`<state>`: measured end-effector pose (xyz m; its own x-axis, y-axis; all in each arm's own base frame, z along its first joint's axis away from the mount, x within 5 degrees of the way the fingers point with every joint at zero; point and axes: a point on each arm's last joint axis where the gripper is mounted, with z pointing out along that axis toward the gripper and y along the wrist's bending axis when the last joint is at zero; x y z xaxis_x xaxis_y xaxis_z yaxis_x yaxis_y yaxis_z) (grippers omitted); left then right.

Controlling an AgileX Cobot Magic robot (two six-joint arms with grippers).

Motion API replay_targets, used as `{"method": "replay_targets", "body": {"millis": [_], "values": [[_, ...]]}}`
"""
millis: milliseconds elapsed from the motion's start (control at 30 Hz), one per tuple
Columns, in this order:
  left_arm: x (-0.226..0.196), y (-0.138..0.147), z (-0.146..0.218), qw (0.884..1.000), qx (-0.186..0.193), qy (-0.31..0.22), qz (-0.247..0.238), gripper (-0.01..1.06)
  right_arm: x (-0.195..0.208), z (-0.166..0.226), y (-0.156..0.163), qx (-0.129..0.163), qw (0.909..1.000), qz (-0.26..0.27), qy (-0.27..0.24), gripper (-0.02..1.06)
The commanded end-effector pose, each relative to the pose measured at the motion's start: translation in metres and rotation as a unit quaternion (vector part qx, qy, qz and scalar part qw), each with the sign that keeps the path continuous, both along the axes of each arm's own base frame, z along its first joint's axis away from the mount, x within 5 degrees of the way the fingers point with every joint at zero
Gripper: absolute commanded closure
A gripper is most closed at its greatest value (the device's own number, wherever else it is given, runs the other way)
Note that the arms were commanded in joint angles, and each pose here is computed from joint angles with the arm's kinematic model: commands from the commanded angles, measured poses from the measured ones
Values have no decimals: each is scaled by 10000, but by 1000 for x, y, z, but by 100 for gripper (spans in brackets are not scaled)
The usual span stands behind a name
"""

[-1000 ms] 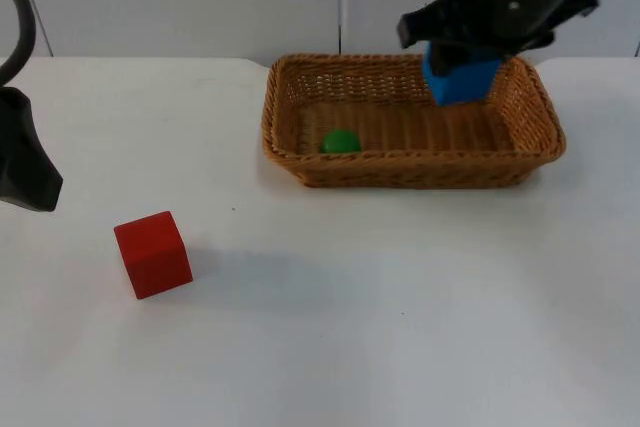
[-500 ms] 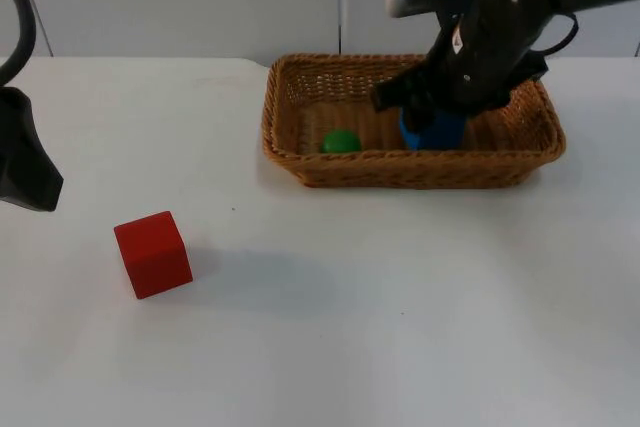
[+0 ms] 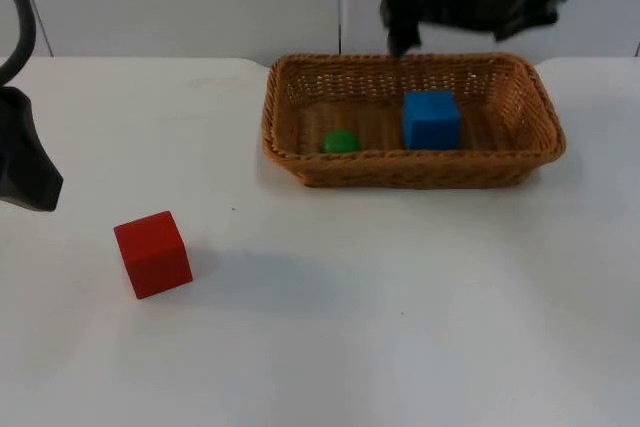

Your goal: Place all geometric objects except the red cube into the basket.

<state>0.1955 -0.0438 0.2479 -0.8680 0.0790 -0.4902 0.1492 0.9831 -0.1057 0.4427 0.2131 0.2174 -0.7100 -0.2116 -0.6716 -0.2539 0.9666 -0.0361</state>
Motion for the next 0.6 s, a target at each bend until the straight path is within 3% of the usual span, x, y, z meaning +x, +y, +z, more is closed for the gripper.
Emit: {"method": "replay_targets", "body": {"millis": [0, 100, 300, 567], "values": [[-1, 1, 0, 10000, -15, -27, 33, 0, -10, 34, -3, 110, 9998, -68, -125, -1], [-1, 1, 0, 10000, -19, -51, 36, 0, -29, 72, -15, -65, 9999, -51, -67, -1], [1, 0, 1, 9999, -30, -127, 44, 0, -53, 104, -26, -344, 9989, 285, 147, -1], [1, 0, 1, 9999, -30, -127, 44, 0, -76, 139, -31, -35, 9986, 528, -7, -1]]}}
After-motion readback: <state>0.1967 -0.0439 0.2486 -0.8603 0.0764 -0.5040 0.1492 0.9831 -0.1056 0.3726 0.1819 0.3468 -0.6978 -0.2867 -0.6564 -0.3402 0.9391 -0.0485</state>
